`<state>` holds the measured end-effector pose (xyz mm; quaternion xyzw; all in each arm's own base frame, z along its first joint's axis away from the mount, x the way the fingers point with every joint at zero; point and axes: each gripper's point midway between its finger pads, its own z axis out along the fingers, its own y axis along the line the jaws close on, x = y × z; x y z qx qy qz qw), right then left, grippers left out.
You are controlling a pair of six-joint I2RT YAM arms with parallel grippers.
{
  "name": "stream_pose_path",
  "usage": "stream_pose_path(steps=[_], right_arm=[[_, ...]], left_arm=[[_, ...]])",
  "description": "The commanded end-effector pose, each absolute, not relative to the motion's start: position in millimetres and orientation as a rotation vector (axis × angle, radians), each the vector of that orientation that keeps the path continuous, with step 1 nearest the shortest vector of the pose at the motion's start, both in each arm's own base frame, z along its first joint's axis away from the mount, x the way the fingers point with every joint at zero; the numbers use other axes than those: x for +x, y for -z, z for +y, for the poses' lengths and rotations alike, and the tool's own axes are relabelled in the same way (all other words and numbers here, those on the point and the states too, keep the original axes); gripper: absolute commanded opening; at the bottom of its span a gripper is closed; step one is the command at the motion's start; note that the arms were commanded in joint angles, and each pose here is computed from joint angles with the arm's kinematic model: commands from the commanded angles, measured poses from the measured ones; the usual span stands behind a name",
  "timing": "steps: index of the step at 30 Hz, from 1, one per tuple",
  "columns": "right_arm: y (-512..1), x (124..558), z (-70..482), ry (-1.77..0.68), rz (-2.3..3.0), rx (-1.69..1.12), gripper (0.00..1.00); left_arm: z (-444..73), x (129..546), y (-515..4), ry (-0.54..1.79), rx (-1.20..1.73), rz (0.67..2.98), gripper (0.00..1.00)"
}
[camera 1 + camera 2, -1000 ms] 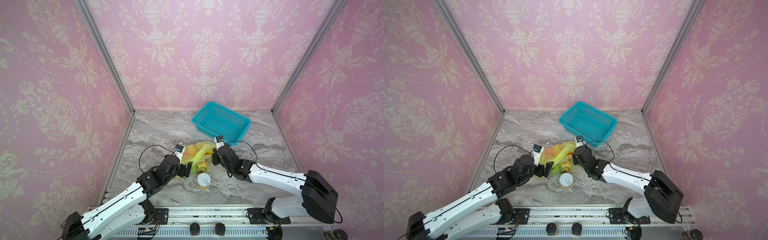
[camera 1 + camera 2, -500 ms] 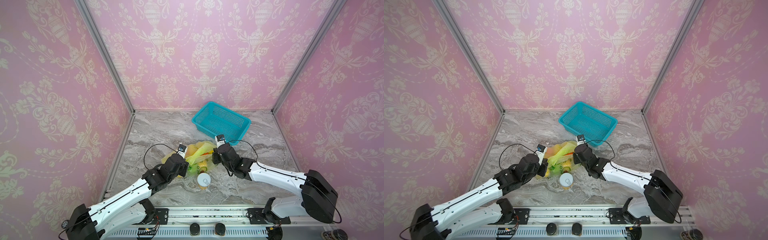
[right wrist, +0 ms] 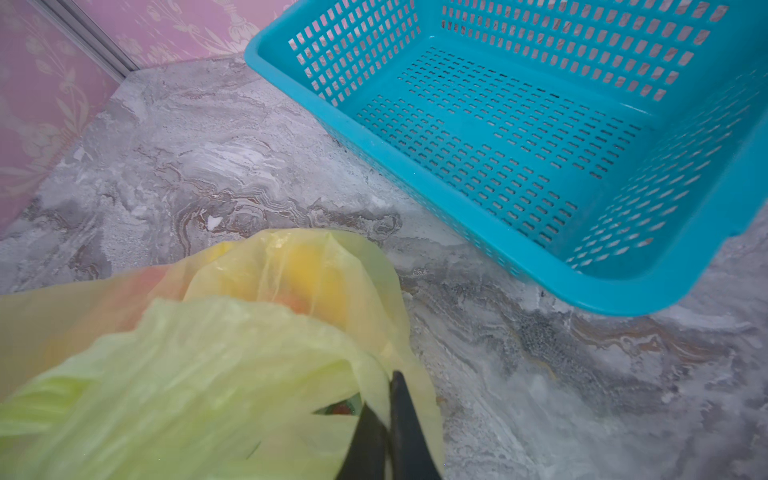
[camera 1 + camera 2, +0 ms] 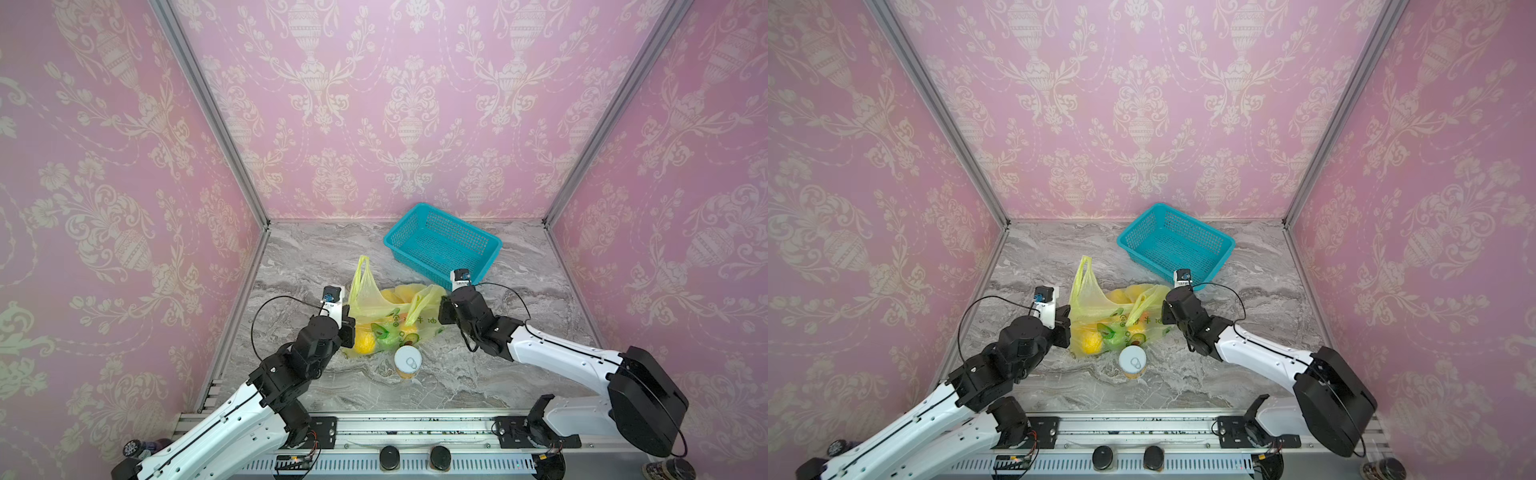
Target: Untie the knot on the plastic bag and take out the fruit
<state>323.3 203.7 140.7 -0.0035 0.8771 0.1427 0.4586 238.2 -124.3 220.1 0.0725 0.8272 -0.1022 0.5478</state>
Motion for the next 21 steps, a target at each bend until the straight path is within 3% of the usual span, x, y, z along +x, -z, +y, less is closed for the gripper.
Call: stream_pose_path(steps=[1, 3, 12, 16, 21], right_arm=[[-155.7, 320.0, 209.6, -0.454, 2.102, -0.035, 0.36], [-164.4, 316.2, 213.1, -0.478, 2.073, -0.080, 0.56], [-198.1, 293.6, 227.7, -0.296, 1.933, -0.416, 0.97], [-200.1, 286.9, 244.5, -0.319, 1.918, -0.538, 1.00], [-208.0, 313.0, 247.8, -0.207, 1.947, -0.440, 0.99]], left_arm=[[-115.7, 236.5, -216.6, 0.230, 0.148, 1.962, 0.00], [-122.7, 235.0, -217.6, 0.266, 0.178, 1.963, 0.00], [-131.3, 237.1, -215.1, 0.280, 0.218, 1.974, 0.00], [-133.1, 238.3, -214.8, 0.281, 0.222, 1.975, 0.00], [-134.0, 239.6, -212.8, 0.272, 0.227, 1.984, 0.00]])
